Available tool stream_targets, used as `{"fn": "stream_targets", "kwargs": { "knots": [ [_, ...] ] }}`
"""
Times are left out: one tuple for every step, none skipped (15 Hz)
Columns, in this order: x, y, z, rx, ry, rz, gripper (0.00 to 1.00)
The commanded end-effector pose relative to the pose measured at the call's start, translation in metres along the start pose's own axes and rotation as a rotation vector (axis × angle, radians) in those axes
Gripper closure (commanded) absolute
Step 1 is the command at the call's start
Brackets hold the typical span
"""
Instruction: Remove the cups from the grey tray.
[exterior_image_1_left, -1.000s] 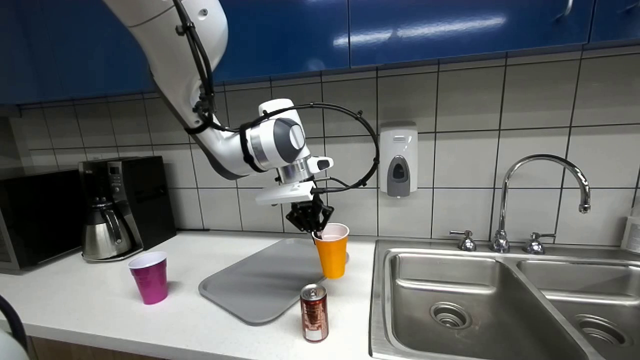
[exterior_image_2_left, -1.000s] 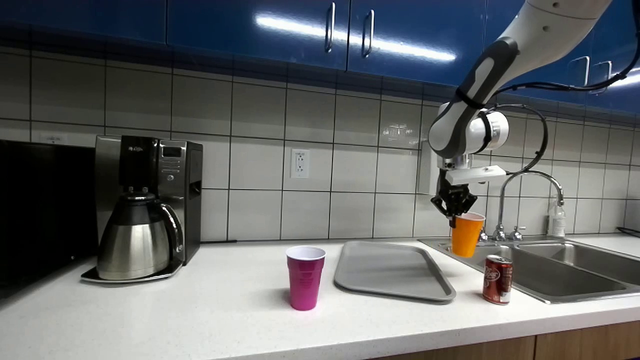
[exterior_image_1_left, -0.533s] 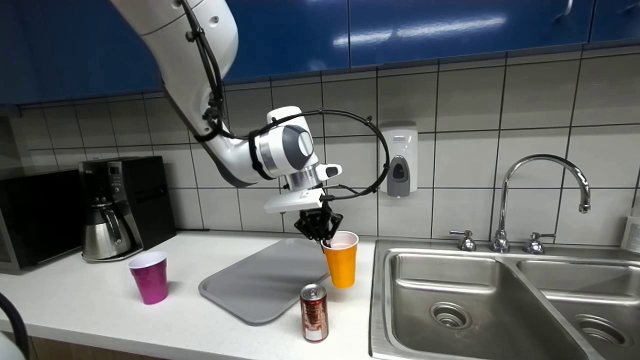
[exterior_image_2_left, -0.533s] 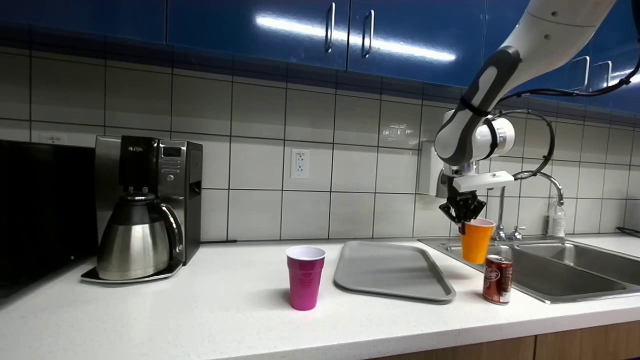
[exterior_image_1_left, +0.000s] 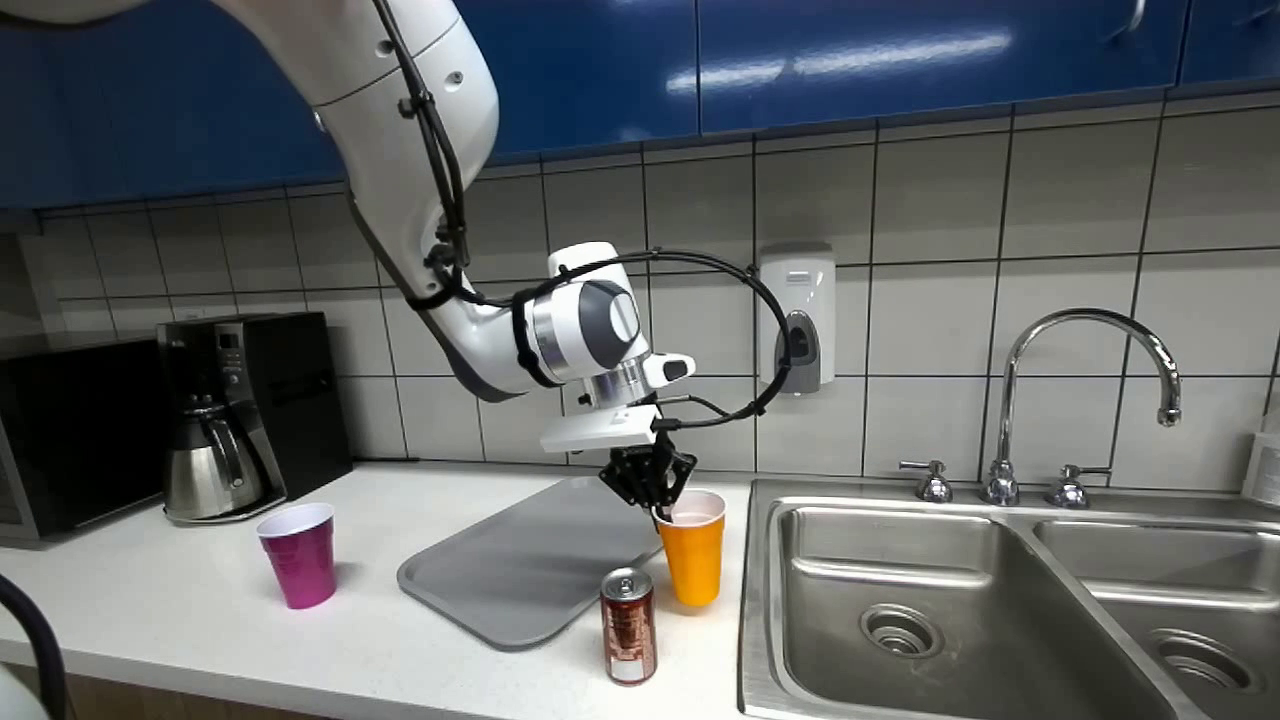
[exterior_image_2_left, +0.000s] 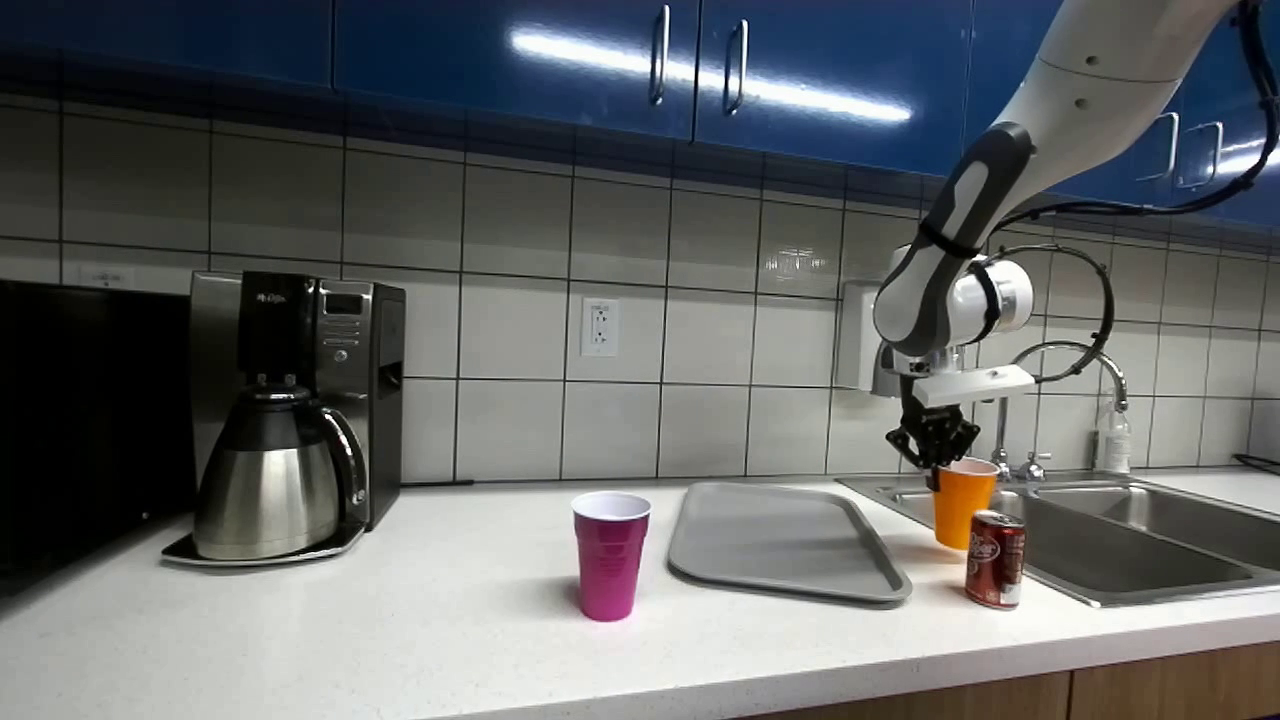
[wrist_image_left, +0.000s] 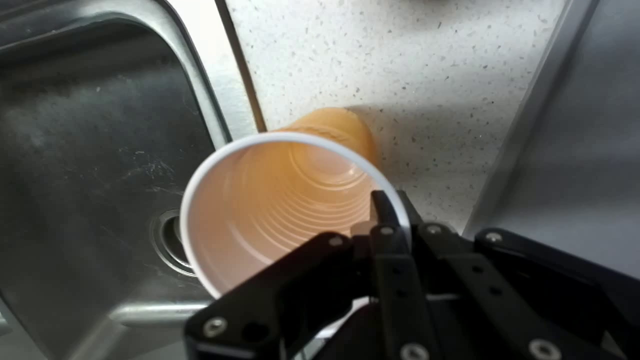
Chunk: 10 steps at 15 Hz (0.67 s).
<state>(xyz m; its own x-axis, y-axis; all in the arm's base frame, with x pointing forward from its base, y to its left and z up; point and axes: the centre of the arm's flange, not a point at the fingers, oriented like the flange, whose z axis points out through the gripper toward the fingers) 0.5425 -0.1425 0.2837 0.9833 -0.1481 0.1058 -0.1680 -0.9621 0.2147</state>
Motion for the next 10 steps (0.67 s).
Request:
{"fn": "stream_targets", "kwargs": {
  "knots": [
    [0.0042,0.0031,0.0085,-0.016,0.006,0.005,0.99],
    [0.0041,0.0025,0.0101,-0.016,0.003,0.003,0.99],
    [0.0039,0.0019,0.0109,-0.012,-0.002,0.001,0.95],
    [0.0038,0.0018,0.0114,-0.012,-0.003,0.003,0.70],
    [0.0037,0.0017,0.0116,-0.013,-0.004,0.003,0.70],
    [0.0035,0.0017,0.0114,-0.013,-0.004,0.004,0.65],
    [0.0032,0.0017,0.0107,-0.012,-0.003,0.006,0.60],
    [0.0029,0.0017,0.0095,-0.012,-0.001,0.007,0.53],
    [0.0026,0.0017,0.0084,-0.012,0.001,0.008,0.45],
    [0.0021,0.0015,0.0063,-0.012,0.004,0.008,0.38]
  ]
}}
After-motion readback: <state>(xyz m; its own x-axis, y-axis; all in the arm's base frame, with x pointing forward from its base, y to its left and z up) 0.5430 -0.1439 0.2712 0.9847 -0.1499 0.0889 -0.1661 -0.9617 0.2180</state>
